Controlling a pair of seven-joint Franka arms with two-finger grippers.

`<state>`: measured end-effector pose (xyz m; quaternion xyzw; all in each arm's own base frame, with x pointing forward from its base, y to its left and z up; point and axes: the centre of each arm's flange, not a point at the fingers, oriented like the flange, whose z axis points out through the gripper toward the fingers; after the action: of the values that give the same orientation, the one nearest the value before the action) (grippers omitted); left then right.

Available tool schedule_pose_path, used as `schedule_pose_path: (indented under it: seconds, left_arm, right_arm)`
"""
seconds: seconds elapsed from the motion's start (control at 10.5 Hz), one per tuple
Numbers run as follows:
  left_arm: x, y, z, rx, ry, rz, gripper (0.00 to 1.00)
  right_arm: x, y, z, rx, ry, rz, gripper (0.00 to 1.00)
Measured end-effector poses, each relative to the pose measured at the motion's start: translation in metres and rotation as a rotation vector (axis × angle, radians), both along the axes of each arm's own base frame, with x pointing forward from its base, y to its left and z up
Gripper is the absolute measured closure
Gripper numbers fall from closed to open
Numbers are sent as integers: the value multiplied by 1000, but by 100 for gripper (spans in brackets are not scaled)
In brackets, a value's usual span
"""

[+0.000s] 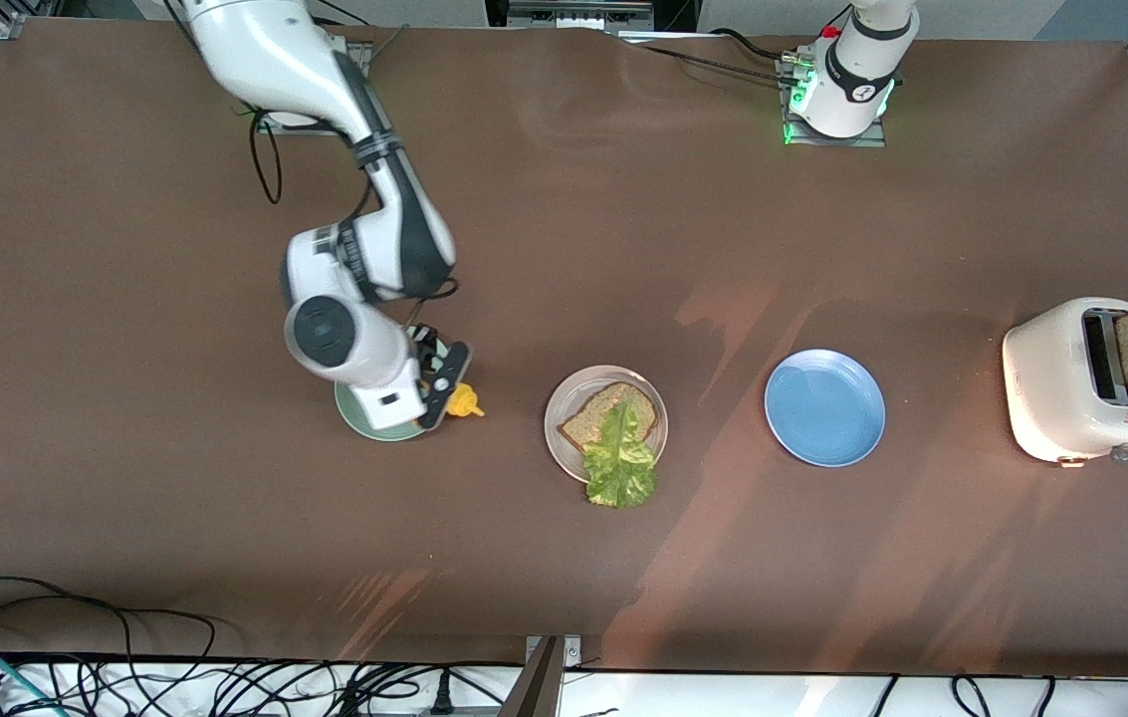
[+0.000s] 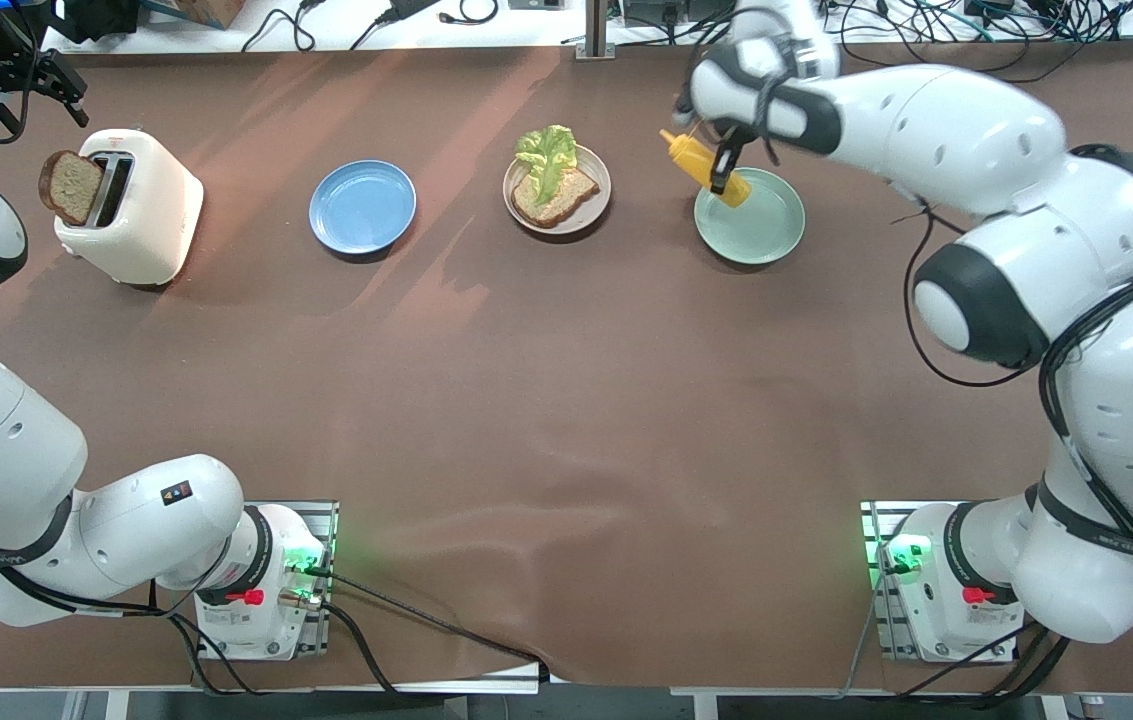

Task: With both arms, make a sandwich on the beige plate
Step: 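Lift the mustard bottle and carry it over the sandwich with the right gripper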

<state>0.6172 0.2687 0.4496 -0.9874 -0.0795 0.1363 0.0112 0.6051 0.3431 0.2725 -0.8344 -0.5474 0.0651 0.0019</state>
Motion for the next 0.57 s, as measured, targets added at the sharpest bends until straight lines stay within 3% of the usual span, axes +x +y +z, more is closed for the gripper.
schedule_pose_path:
  seconds: [0.29,0.57]
  left_arm:
    - [0,0,0,0,0,0,0]
    - [0,0,0,0,0,0,0]
  right_arm:
    - [-56,79,-30,-226,-83,40,77]
    - [-98,140,-50,-429,-113,89,77]
